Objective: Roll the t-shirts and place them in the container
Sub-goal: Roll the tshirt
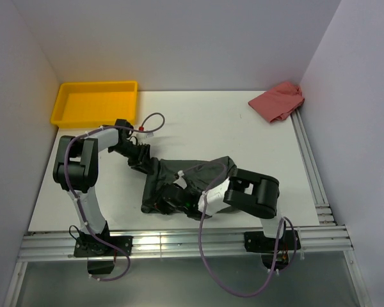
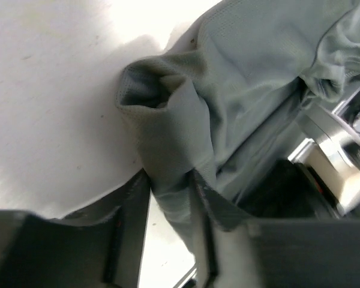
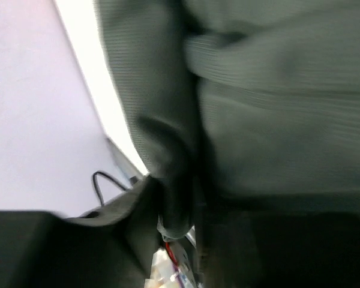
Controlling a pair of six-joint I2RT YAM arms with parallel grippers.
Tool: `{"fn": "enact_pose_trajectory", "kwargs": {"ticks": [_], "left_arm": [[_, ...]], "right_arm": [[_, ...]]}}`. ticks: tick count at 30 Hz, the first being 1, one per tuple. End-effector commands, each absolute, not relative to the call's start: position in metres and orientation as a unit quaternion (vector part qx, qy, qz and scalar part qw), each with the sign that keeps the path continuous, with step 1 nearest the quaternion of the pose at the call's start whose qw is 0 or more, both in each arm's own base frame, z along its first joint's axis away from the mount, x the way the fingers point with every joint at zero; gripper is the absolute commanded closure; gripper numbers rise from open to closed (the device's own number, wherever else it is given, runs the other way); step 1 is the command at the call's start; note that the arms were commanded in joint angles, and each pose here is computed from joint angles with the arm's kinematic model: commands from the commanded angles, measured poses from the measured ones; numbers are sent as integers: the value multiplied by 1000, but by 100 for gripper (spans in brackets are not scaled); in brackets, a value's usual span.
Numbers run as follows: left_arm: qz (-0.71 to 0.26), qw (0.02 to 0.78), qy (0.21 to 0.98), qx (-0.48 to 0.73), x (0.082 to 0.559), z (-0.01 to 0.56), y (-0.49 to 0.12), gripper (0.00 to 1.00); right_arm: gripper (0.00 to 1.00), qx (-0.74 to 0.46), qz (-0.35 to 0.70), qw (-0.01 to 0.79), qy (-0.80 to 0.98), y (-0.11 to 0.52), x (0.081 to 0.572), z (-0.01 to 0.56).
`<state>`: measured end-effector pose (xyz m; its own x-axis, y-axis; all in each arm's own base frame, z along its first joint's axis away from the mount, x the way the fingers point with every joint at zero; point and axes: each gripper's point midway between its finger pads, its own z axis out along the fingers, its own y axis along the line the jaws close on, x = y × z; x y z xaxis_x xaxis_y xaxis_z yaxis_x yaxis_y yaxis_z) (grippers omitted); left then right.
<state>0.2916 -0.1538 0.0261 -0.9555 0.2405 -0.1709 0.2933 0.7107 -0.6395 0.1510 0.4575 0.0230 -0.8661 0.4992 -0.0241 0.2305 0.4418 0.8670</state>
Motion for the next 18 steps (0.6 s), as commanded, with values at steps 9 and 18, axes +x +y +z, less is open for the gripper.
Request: {"fn": "enact_pose_trajectory", "kwargs": {"ticks": [9,18], "left_arm": [[-278,70,943,169,302,31,-155,81],[-258,72,947,178,300,31,-158,82]], "right_arm": [[48,144,257,223,929,425,153,27],[47,92,163,269,945,425,148,63]]}}
